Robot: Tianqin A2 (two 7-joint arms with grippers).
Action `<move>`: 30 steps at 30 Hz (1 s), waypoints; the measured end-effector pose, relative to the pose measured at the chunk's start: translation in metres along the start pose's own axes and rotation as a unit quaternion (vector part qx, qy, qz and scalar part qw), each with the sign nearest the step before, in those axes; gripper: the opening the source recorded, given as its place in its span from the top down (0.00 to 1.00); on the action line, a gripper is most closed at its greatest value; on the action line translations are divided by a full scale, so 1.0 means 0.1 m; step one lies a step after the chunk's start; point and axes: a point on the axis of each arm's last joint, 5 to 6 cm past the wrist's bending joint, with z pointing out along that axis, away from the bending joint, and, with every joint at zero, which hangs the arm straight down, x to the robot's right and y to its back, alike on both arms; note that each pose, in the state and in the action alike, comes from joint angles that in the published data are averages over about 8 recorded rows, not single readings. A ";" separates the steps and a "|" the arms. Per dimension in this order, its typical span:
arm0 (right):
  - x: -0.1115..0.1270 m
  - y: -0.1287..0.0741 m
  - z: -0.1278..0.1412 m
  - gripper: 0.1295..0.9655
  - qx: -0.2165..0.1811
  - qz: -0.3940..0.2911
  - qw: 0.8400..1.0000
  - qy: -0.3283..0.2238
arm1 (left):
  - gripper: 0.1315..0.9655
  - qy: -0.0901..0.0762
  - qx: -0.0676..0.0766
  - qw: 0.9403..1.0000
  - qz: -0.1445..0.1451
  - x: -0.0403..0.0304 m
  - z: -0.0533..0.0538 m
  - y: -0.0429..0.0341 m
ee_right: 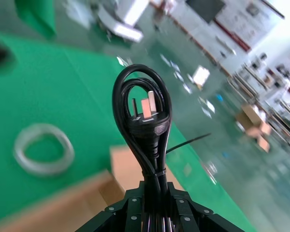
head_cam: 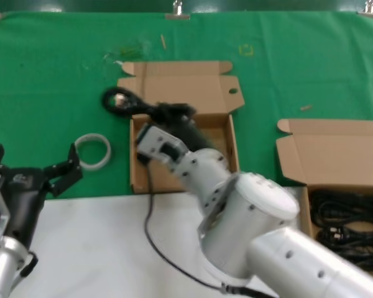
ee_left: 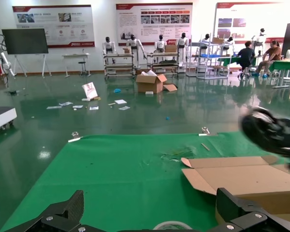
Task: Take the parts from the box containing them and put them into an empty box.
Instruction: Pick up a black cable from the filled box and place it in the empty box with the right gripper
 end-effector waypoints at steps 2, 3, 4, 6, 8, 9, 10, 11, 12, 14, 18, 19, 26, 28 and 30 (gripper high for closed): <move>-0.08 -0.10 0.01 0.90 0.020 0.007 1.000 -0.013 | 0.00 0.000 0.000 1.000 0.000 0.000 0.00 0.000; -0.12 -0.14 0.01 0.90 0.028 0.011 0.999 -0.019 | 0.00 0.000 0.000 1.000 0.000 0.000 0.00 0.000; -0.16 -0.17 0.01 0.90 0.035 0.015 0.999 -0.025 | 0.00 0.000 0.000 1.000 0.000 0.000 0.00 0.000; -0.22 -0.22 0.00 0.90 0.044 0.022 0.998 -0.035 | 0.00 0.000 0.000 1.000 0.000 0.000 0.00 0.000; -0.28 -0.24 -0.01 0.90 0.047 0.029 0.998 -0.043 | 0.00 0.000 0.000 1.000 0.000 0.000 0.00 0.000; -0.30 -0.24 -0.01 0.90 0.046 0.031 0.997 -0.046 | 0.00 0.000 0.000 1.000 0.000 0.000 0.00 0.000; -0.32 -0.24 -0.02 0.90 0.045 0.033 0.997 -0.048 | 0.00 0.000 0.000 1.000 0.000 0.000 0.00 0.000; -0.33 -0.23 -0.02 0.90 0.042 0.035 0.997 -0.049 | 0.00 0.000 0.000 1.000 0.000 0.000 0.00 0.000; -0.34 -0.21 -0.02 0.90 0.038 0.036 0.997 -0.049 | 0.00 0.000 0.000 1.000 0.000 0.000 0.00 0.000; -0.36 -0.15 -0.03 0.90 0.026 0.037 0.998 -0.049 | 0.00 0.000 0.000 1.000 0.000 0.000 0.00 0.000; -0.35 0.01 -0.02 0.90 -0.005 0.036 0.998 -0.041 | 0.00 0.000 0.000 1.000 0.000 0.000 0.00 0.000; -0.34 0.05 -0.02 0.90 -0.014 0.035 0.999 -0.039 | 0.00 0.000 0.000 1.000 0.000 0.000 0.00 0.000; -0.22 0.39 -0.02 0.90 -0.072 0.022 0.997 -0.020 | 0.00 0.000 0.000 1.000 0.000 0.000 0.00 0.000; -0.18 0.48 -0.02 0.90 -0.086 0.018 0.996 -0.016 | 0.00 0.000 0.000 1.000 0.000 0.000 0.00 0.000; -0.13 0.55 -0.02 0.90 -0.097 0.013 0.995 -0.012 | 0.00 0.000 0.000 1.000 0.000 0.000 0.00 0.000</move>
